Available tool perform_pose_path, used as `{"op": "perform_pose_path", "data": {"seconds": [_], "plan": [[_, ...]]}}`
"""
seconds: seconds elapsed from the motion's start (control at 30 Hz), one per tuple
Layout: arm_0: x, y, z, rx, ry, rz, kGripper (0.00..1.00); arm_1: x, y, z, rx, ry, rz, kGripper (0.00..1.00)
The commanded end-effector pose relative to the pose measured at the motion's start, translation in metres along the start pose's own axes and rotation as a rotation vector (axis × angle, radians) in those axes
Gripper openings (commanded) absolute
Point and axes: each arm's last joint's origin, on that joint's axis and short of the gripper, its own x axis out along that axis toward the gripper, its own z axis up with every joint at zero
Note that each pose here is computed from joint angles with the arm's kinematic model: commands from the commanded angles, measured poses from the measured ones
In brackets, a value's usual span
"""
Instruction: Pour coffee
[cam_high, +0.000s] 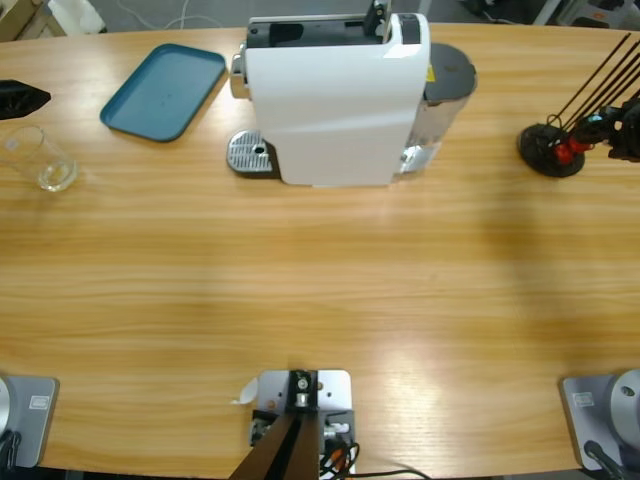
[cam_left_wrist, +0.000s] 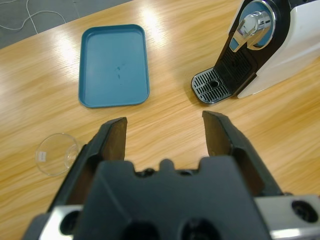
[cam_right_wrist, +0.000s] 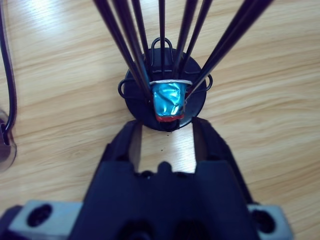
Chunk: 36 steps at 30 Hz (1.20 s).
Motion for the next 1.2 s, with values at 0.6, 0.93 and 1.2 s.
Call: {"op": "perform_pose_path", "data": {"seconds": [0.6,0.93,1.2], "plan": [[0.0030,0.0028,-0.0092,0.000,0.018,0.020,0.646,0.0155,0.0025,0.0068,-0.007,0.002,-0.028,0.258],[0.0019,0.0030,-0.0105,0.000,0.018,0.019,0.646,0.0160,0.0023,0.0067,-0.018,0.002,-0.033,0.000],[0.0021,0.0030,-0.0114,0.000,0.025,0.016,0.646,0.0118,0.0008,0.0060,-0.015,-0.011,-0.032,0.000]]}}
